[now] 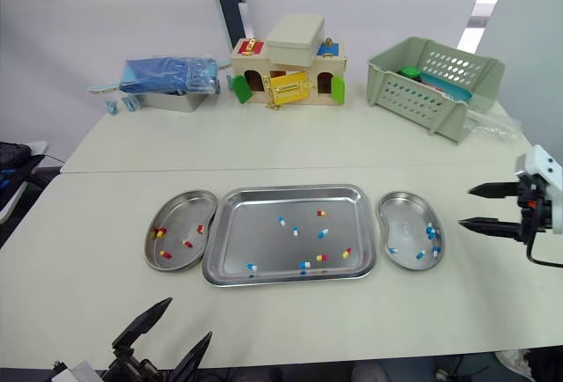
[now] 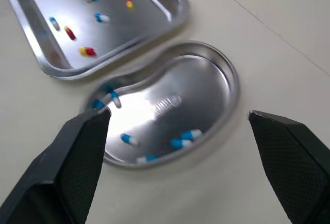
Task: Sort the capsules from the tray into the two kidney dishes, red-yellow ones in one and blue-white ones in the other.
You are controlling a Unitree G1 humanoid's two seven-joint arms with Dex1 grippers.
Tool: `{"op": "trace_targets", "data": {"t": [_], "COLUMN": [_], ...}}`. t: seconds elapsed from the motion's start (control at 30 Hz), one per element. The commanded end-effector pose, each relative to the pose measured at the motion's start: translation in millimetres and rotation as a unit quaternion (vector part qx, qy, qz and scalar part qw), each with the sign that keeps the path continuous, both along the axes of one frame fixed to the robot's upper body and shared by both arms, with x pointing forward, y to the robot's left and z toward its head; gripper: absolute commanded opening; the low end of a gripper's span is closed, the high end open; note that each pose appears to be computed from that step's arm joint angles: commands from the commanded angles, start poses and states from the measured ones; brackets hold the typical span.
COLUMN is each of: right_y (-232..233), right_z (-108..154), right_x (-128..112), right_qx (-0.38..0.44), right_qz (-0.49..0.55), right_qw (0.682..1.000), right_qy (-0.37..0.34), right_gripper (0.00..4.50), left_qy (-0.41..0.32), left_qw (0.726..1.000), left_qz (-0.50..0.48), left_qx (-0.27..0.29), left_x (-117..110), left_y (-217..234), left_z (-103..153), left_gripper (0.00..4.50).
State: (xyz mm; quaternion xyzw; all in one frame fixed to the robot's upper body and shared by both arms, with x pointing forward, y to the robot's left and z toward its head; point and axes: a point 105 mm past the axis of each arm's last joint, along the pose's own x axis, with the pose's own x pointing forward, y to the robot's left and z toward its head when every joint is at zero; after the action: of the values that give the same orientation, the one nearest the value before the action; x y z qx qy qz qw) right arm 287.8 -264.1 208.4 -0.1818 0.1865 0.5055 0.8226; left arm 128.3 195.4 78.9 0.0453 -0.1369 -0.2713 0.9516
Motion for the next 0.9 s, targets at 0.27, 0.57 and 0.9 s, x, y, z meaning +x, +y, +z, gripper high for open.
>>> {"op": "trace_targets", "data": {"t": [0.27, 0.57, 0.9], "right_y": [167.0, 249.6, 292.4], "right_z": [0.7, -17.6, -51.6], "right_x": [1.2, 6.4, 0.3], "right_qx": [-0.019, -0.033, -0.071], "right_qz": [0.162, 0.185, 0.194], "right_qw": [0.986, 0.982, 0.978], "right_qy": [-0.017, -0.032, -0.017], "right_gripper": [4.5, 4.5, 4.5], "left_qy": [-0.016, -0.021, -0.031], "left_qw": [1.0, 0.999, 0.999], "left_qz": [0.015, 0.027, 0.034], "left_qx": [-0.005, 0.002, -0.014], "left_x": [0.7, 1.3, -2.4], "left_y": [1.4, 1.1, -1.2], "left_z": [0.7, 3.4, 6.4], "left_gripper": [4.47, 4.47, 4.47]}}
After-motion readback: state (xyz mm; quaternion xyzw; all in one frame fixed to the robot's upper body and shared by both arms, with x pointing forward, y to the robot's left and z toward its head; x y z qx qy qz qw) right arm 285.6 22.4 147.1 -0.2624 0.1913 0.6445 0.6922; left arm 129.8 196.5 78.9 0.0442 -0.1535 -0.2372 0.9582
